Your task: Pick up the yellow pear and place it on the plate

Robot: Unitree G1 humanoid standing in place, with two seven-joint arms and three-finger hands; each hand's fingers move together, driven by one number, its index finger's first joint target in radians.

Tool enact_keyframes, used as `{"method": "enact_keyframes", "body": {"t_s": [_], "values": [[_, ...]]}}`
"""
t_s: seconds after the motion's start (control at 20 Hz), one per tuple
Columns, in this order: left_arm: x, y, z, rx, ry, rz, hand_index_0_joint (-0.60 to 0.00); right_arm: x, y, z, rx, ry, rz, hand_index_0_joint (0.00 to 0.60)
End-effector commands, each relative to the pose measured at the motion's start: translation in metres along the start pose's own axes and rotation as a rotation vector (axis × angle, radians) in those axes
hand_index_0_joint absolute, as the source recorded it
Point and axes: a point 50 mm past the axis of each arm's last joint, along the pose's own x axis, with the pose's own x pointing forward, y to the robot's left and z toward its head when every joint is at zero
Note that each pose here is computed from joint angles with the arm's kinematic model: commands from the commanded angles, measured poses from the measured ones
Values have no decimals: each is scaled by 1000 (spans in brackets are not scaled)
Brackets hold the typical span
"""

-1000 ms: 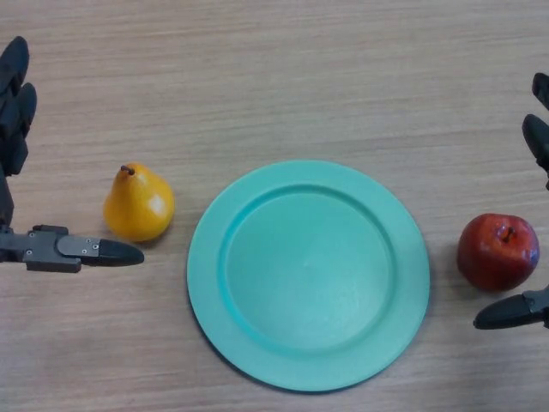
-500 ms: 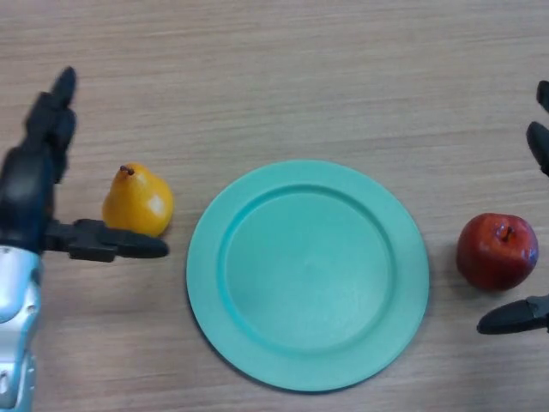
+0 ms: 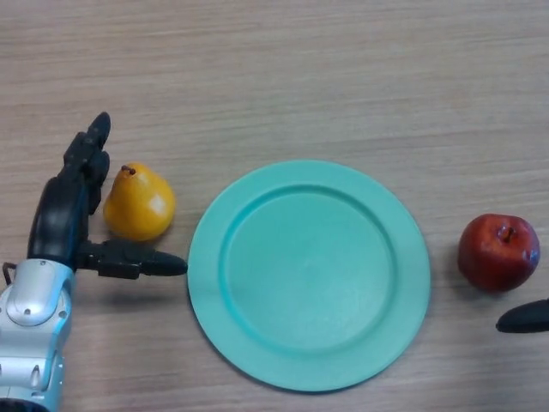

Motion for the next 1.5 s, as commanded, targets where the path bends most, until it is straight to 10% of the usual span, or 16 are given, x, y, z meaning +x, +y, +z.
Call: {"method": "enact_keyframes", "body": {"t_s": [0.05,0.35,0.65,0.95,1.15,1.35,1.5], "values": [[13,14,45,15,-280,67,0,-6,-17,33,-106,-213,-86,0],[30,1,39,255,-310,104,-600,-10,-29,35,-171,-234,-147,0],[30,0,30,374,-248,127,-600,-11,-32,36,-230,-236,-171,0],[18,0,69,302,-413,156,-600,-12,-28,38,-213,-233,-165,0],[-3,-35,95,24,-455,-3,-600,-12,-26,38,-215,-230,-165,0],[-11,-71,99,-111,-406,-143,-100,-11,-26,38,-216,-233,-168,0],[-20,-106,90,-104,-353,-258,-500,-11,-27,39,-222,-233,-174,0]]}}
